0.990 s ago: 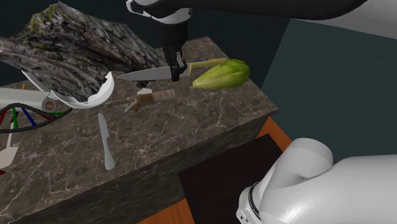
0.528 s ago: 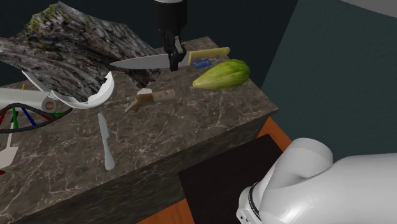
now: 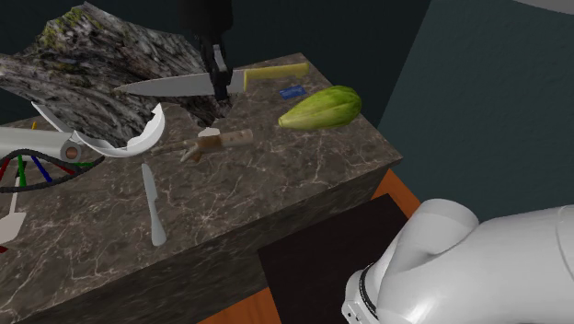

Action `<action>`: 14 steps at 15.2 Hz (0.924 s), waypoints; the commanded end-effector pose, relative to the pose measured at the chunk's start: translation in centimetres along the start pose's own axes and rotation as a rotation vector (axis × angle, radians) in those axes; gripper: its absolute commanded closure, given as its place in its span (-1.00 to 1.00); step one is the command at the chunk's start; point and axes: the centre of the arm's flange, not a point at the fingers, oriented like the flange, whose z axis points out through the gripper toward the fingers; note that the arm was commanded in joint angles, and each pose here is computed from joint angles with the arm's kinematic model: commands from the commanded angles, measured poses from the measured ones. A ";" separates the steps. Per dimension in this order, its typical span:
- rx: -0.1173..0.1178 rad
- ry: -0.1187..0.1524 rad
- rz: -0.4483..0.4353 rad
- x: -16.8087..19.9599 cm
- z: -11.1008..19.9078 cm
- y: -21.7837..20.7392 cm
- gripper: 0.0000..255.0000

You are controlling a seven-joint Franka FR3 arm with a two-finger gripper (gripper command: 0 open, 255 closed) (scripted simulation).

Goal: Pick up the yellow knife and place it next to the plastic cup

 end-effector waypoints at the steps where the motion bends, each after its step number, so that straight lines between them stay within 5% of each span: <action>1: 0.000 0.001 0.001 2.4 0.0 0.5 1.00; 14: 0.000 0.001 0.001 19.3 1.0 3.7 1.00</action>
